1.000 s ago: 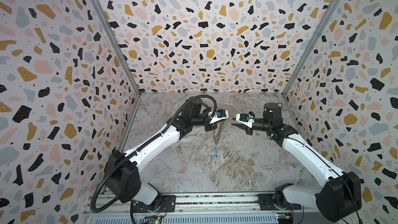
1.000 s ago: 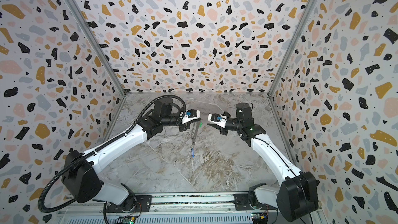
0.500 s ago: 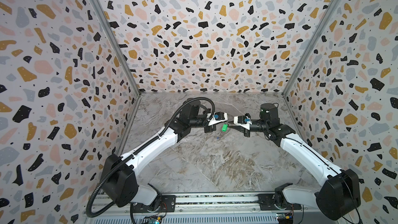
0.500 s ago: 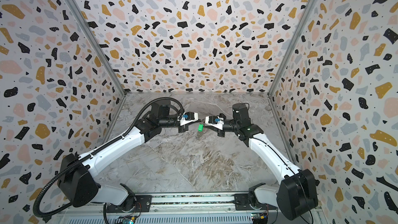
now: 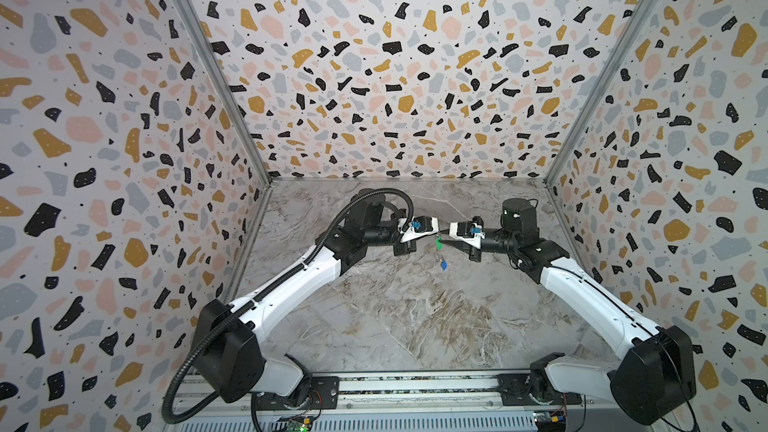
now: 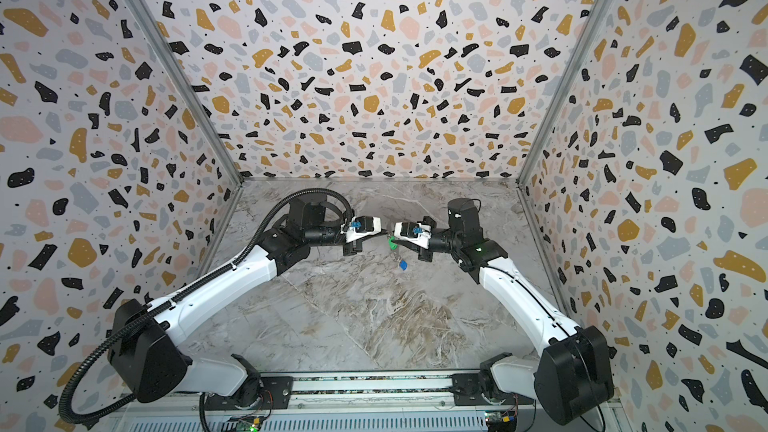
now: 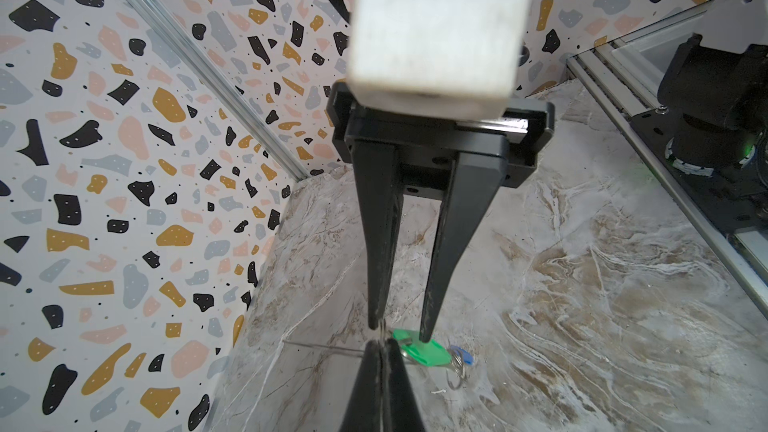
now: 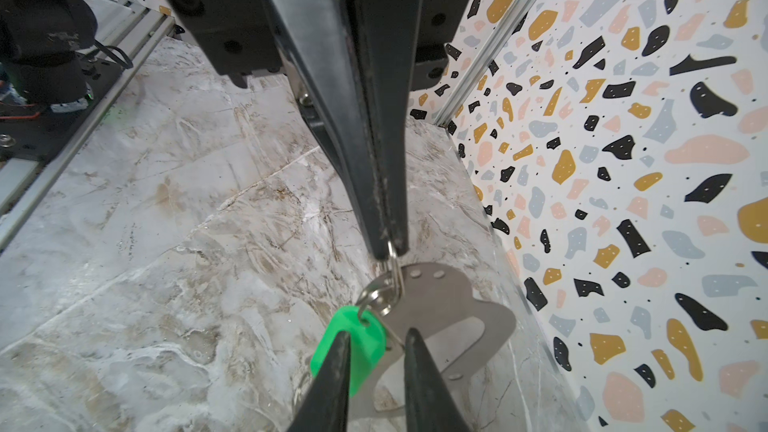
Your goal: Remove the keys from the keyring
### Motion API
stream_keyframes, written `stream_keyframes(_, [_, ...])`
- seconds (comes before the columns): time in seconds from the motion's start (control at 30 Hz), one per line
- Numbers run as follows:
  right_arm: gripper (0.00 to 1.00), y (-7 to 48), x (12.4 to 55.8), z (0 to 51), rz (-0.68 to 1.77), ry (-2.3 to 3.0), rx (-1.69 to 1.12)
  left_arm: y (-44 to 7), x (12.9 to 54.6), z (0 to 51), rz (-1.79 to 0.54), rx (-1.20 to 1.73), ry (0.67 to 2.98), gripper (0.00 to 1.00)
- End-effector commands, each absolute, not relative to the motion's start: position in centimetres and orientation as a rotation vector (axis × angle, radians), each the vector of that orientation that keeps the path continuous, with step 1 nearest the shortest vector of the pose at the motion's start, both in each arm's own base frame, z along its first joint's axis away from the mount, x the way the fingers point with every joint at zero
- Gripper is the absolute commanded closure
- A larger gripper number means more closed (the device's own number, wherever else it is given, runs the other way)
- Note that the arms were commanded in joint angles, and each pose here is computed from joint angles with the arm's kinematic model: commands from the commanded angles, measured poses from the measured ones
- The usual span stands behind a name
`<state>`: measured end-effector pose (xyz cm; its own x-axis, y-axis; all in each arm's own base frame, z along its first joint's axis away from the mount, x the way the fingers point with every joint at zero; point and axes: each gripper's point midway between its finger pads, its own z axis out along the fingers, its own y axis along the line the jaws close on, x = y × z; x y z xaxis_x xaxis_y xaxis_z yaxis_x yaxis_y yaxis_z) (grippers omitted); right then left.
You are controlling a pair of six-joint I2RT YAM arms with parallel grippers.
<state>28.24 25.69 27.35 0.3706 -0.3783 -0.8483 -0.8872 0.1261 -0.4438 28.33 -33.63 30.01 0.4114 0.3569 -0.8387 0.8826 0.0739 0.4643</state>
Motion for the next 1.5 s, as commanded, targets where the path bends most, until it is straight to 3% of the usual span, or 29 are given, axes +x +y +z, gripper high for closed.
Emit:
stream_keyframes(0.0, [0.71,25.6,28.1,30.7,0.485,1.138,-1.432,-33.4,28.2,31.3,-0.534,1.497,1.122,1.00])
stream_keyframes(0.37, [0.71,25.9,27.6,31.7,0.464,1.073,-1.439,-33.9,28.2,31.5,-0.514,1.506,1.136,1.00])
stream_keyframes(0.93, [0.81,26.8,27.1,30.6,0.561,1.090,-1.482,-34.4,28.1,31.3,-0.507,1.526,1.141,1.00])
stream_keyframes(1.47, [0.98,27.0,27.1,30.0,0.568,1.096,-1.490,-34.6,27.5,31.0,-0.536,1.552,1.135,1.00])
